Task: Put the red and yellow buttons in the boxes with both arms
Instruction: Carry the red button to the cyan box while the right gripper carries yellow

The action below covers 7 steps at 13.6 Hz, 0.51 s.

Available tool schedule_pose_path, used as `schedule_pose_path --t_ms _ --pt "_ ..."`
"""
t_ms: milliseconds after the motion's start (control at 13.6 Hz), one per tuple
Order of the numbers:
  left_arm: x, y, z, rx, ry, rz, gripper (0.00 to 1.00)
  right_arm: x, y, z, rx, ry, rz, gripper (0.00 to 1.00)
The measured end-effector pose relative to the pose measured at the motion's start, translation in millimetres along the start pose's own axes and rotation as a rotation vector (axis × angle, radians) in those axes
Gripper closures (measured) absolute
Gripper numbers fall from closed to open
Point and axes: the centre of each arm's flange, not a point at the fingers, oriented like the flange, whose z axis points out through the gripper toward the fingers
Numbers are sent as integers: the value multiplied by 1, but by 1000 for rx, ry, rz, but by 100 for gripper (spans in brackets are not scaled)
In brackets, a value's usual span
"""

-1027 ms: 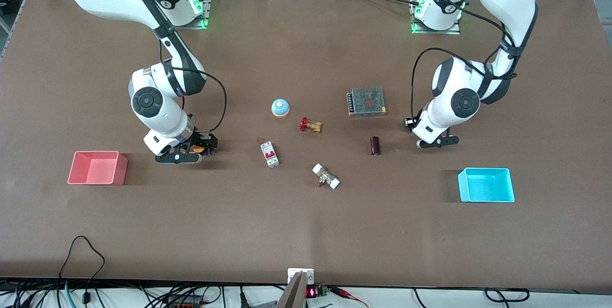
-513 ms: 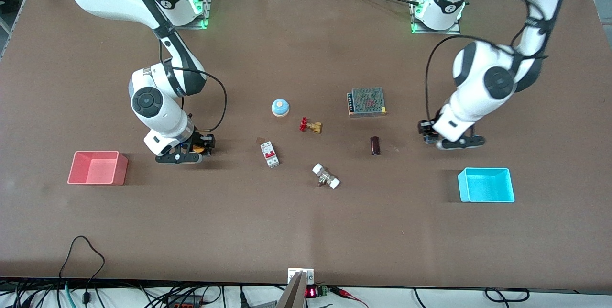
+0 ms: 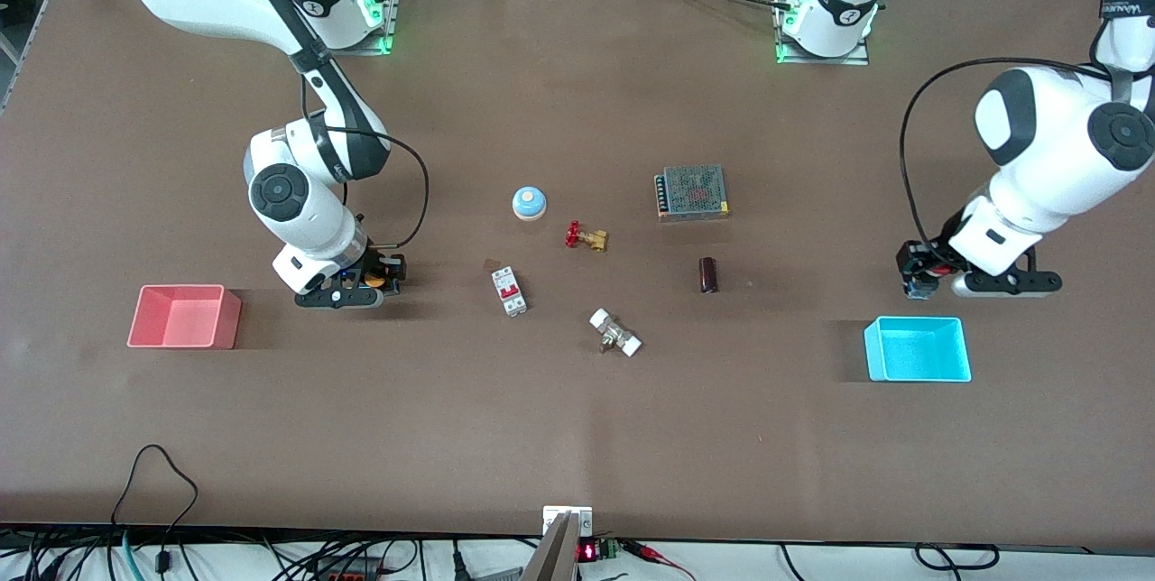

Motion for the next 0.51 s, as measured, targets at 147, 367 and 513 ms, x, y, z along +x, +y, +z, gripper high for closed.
schedule_pose_path --t_ms 147,367,513 --pt "15 -7 9 22 1 34 58 0 0 0 0 2 -4 64" --pt "35 -28 33 60 -12 46 58 10 11 -25 -8 18 -41 64" --pt "43 -46 51 57 -36 38 58 17 39 -71 -41 -2 -54 64"
